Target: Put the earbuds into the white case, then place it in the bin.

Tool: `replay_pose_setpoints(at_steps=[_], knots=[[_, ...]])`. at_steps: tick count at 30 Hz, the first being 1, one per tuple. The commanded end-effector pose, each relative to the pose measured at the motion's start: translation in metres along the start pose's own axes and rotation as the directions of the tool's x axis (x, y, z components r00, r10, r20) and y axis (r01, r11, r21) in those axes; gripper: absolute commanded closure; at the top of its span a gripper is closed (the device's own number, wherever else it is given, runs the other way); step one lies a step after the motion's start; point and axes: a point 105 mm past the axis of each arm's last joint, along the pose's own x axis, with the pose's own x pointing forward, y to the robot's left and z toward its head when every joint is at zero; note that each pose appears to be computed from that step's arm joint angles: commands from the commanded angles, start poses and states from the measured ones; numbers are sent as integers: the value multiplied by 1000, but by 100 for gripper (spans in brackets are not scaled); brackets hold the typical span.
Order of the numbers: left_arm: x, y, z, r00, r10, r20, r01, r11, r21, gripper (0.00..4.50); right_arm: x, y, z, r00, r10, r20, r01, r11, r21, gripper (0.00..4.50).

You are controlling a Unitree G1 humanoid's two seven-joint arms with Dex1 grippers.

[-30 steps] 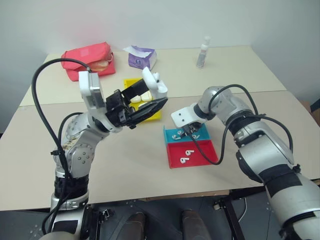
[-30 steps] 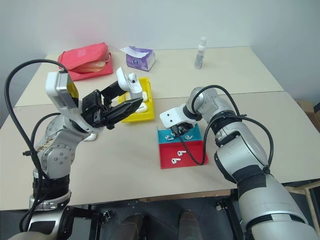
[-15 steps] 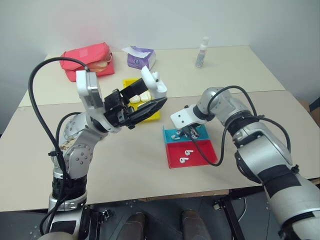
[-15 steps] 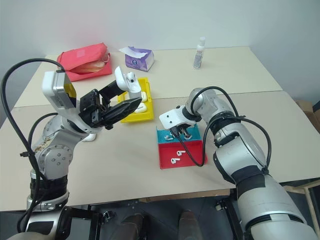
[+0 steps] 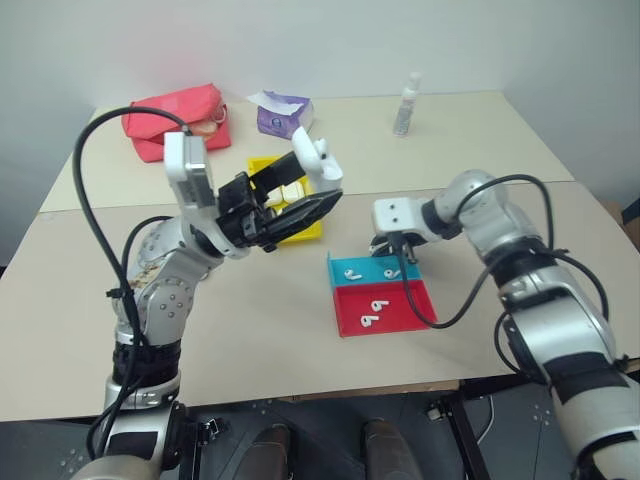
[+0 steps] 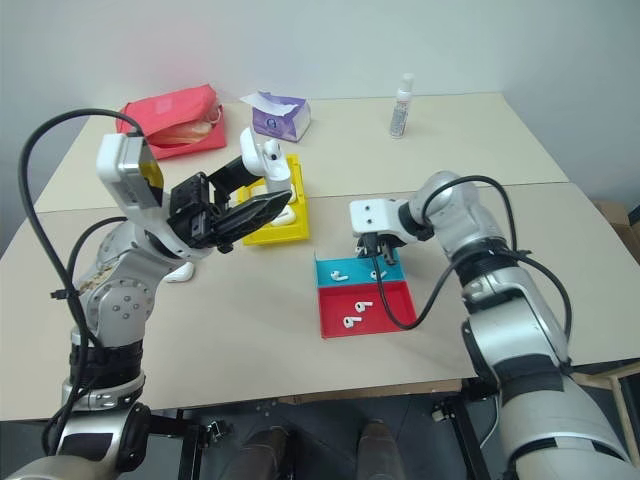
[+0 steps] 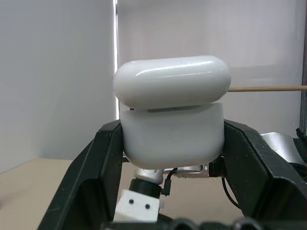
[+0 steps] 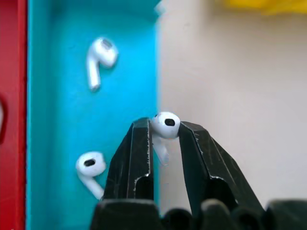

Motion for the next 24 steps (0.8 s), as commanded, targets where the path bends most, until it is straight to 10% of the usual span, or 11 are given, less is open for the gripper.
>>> replay_pose_setpoints(at_steps=[1, 8, 15, 24], knots=[[7, -2, 8, 998, -44, 39, 43, 999, 21, 170, -49, -4, 41, 951, -181, 252, 155, 981, 117, 391], [21, 1, 9, 992, -91, 89, 92, 996, 0, 170, -110, 21, 93, 686, -441, 579, 217, 883, 416, 391], [31, -4, 3, 979, -174, 104, 177, 984, -20, 170, -149, 41, 131, 438, -470, 766, -20, 847, 531, 391], [32, -3, -8, 980, -182, 86, 185, 982, -27, 170, -139, 63, 166, 434, -364, 824, -144, 875, 462, 391]])
